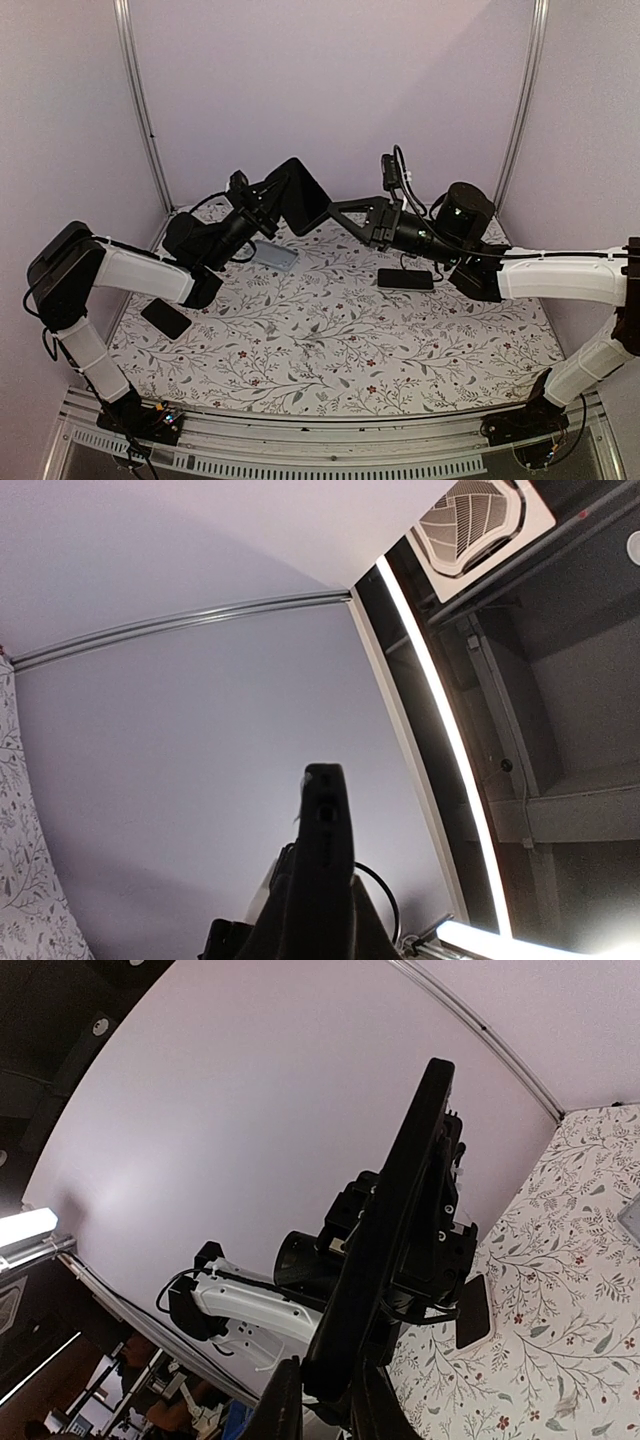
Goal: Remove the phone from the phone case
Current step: Remove the bottom right corner of the phone case from the phone.
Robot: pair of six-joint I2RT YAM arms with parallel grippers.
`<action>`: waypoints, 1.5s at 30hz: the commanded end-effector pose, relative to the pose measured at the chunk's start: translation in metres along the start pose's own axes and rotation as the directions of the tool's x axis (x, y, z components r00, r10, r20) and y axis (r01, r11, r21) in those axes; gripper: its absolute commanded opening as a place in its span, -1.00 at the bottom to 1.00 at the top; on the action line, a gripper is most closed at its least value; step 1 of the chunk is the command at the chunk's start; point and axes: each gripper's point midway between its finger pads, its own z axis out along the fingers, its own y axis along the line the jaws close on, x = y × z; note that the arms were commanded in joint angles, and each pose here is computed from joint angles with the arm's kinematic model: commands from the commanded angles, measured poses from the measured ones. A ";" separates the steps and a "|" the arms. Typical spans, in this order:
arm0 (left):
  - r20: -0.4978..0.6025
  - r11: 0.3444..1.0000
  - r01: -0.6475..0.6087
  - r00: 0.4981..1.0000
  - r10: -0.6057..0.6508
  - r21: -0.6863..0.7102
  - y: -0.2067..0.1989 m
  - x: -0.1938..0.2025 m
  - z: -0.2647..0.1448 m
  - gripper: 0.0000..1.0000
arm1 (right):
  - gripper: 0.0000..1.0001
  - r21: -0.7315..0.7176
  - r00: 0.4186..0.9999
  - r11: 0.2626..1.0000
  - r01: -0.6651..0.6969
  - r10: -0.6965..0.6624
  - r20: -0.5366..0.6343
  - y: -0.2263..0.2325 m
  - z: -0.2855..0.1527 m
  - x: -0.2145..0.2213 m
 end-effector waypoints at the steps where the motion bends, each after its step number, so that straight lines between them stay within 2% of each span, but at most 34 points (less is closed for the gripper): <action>1: -0.036 0.981 -0.014 0.999 0.022 0.195 -0.058 0.010 0.002 -1.00 | -0.81 -0.037 1.000 0.999 0.006 -0.007 -0.016 0.005 0.008 0.002; 4: -0.034 0.977 -0.004 0.999 0.011 0.214 -0.062 0.010 0.001 -1.00 | -0.92 -0.058 1.000 0.998 0.013 -0.014 -0.014 0.007 0.008 0.002; 12: -0.060 0.961 0.025 0.998 -0.009 0.275 -0.080 0.013 0.004 -1.00 | -1.00 -0.162 0.998 0.986 0.051 -0.057 -0.038 0.025 0.011 0.004; 22: -0.093 0.909 0.030 0.996 0.010 0.415 -0.121 0.019 0.002 -1.00 | -1.00 -0.110 0.995 0.992 0.057 -0.066 -0.078 -0.002 0.012 0.012; 28: -0.116 0.915 -0.022 0.990 0.075 0.403 -0.123 0.027 0.007 -1.00 | -1.00 -0.044 0.993 0.999 -0.010 0.005 -0.117 -0.028 0.016 0.017; 35: -0.118 0.958 -0.111 0.982 0.147 0.265 -0.093 0.018 0.009 -1.00 | -0.80 -0.007 0.994 1.000 0.014 -0.014 -0.112 -0.025 0.013 0.012; 38: -0.120 0.972 -0.144 0.979 0.168 0.185 -0.075 0.015 0.010 -1.00 | -0.60 -0.007 0.994 0.999 0.031 -0.032 -0.105 -0.022 0.011 0.010; 42: -0.108 0.979 -0.143 0.981 0.159 0.146 -0.062 0.011 0.006 -1.00 | -0.42 -0.021 0.993 0.998 0.054 -0.056 -0.102 -0.014 0.011 0.006; 45: -0.103 0.982 -0.140 0.983 0.154 0.127 -0.056 0.009 0.006 -1.00 | -0.37 -0.029 0.993 0.998 0.064 -0.066 -0.101 -0.010 0.012 0.005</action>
